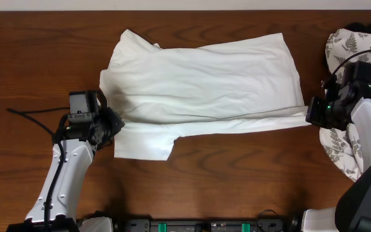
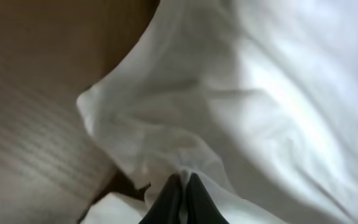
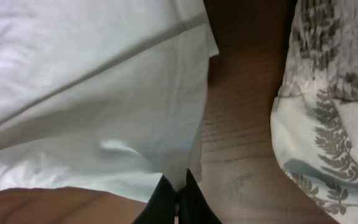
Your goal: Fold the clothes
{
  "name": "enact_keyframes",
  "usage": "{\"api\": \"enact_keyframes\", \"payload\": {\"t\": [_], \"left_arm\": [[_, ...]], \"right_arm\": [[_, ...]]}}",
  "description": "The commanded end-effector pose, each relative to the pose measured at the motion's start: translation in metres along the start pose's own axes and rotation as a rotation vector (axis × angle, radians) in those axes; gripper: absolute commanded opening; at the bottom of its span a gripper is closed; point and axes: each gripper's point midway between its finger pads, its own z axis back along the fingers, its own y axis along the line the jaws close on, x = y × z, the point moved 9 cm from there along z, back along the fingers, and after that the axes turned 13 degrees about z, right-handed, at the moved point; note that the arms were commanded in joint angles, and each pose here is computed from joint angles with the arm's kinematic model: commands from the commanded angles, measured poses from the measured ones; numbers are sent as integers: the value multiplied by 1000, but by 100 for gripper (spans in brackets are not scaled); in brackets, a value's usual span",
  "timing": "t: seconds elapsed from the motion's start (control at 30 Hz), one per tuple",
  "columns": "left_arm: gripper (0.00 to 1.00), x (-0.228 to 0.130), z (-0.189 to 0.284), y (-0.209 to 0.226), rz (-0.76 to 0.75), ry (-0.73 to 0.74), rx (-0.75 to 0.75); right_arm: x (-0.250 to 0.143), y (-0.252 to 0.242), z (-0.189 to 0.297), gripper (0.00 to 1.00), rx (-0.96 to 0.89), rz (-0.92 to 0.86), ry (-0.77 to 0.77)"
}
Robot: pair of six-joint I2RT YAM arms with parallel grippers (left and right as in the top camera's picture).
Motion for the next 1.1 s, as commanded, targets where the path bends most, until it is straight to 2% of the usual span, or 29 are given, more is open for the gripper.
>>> {"api": "enact_keyframes", "payload": {"t": [0.0,0.63,1.07], "left_arm": [[6,12,8,-10,16,-59,-43],[11,33,14,-35,-8,-192,-207],[12,28,13,-32,-30,-156,-182]], "right_arm": [[1,-1,0,1,-9,-13,-16],[14,-6,-16,1,-20,-16,-97],[27,-8,-15,1,-24,-1,-181]]}}
